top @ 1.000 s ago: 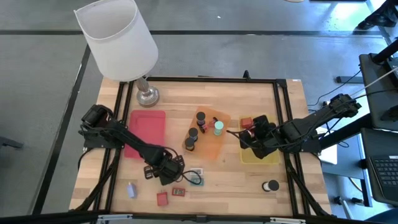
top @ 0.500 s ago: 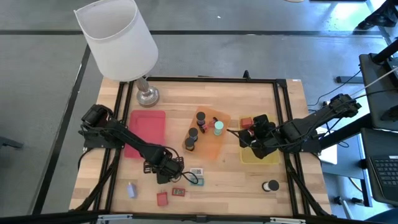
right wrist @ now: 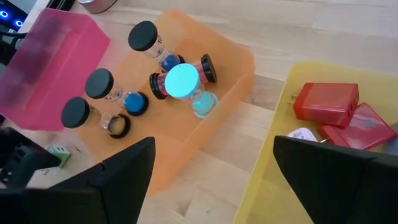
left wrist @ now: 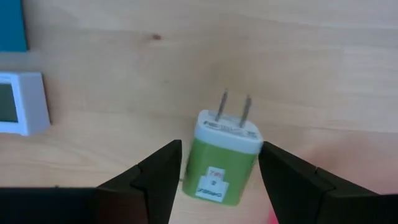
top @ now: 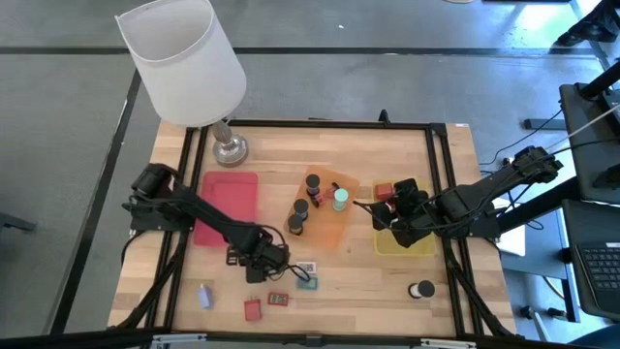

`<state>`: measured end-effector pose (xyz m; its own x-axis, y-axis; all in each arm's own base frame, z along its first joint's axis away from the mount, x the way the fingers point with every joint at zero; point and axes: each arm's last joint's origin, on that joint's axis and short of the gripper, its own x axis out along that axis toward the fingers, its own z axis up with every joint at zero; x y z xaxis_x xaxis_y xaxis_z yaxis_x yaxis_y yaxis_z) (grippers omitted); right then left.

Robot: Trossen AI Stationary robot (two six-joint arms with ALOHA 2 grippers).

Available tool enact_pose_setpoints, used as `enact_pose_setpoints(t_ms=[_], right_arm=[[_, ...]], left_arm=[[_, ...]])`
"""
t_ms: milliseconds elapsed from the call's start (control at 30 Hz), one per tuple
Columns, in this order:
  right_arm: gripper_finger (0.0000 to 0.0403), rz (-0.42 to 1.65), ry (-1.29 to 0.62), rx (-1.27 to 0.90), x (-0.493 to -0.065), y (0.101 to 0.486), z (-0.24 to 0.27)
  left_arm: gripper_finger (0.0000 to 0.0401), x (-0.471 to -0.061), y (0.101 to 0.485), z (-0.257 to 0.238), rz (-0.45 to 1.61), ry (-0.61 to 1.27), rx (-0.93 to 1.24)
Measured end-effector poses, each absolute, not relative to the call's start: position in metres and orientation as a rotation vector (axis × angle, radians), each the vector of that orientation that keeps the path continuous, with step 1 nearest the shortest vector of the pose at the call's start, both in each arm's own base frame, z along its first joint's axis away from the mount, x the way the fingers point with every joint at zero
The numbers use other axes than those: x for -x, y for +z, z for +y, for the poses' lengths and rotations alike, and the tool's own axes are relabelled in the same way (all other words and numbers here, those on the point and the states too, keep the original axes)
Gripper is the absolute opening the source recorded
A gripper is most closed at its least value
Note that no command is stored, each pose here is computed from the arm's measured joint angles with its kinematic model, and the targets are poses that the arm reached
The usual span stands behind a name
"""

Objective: Pick & Place Office items
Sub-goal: Put the green charger adapter into the yellow bin

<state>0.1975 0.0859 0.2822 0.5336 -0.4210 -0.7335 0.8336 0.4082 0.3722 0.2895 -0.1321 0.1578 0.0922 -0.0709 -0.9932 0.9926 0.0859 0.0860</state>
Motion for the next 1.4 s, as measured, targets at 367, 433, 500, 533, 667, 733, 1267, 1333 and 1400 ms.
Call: enact_pose_setpoints(t_ms=[367, 433, 500, 533, 667, 733, 1267, 1333, 1400], right_arm=[[0.0331, 0.593, -0.849, -0.804, -0.198, 0.282, 0.086], [0.0331, 0.595, -0.847, -0.800, -0.198, 0.282, 0.086], [0.0331, 0.596, -0.847, -0.797, -0.198, 0.282, 0.086], [0.0331, 0.596, -0.847, -0.797, -0.198, 0.282, 0.086], [0.0331, 0.596, -0.847, -0.798, -0.198, 0.282, 0.086], [0.0331, 0.594, -0.844, -0.800, -0.198, 0.282, 0.086], [0.0331, 0.373, -0.481, -0.680, -0.232, 0.310, 0.103], [0.0331, 0.319, -0.413, -0.586, -0.237, 0.319, 0.106], [0.0331, 0.258, -0.350, -0.489, -0.242, 0.328, 0.108]], left_arm=[[0.0159, -0.294, 0.153, -0.131, 1.129, -1.093, -1.122], [0.0143, -0.295, 0.153, -0.130, 1.143, -1.057, -1.091], [0.0143, -0.296, 0.154, -0.129, 1.165, -0.998, -1.036], [0.0143, -0.297, 0.155, -0.128, 1.178, -0.949, -1.006], [0.0143, -0.303, 0.175, -0.119, 1.180, -0.720, -0.883], [0.0143, -0.309, 0.196, -0.115, 1.121, -0.629, -0.795], [0.0145, -0.273, 0.378, -0.076, 0.311, 0.117, -0.435], [0.0145, -0.265, 0.389, -0.074, 0.253, 0.180, -0.388], [0.0145, -0.259, 0.400, -0.072, 0.182, 0.241, -0.304]])
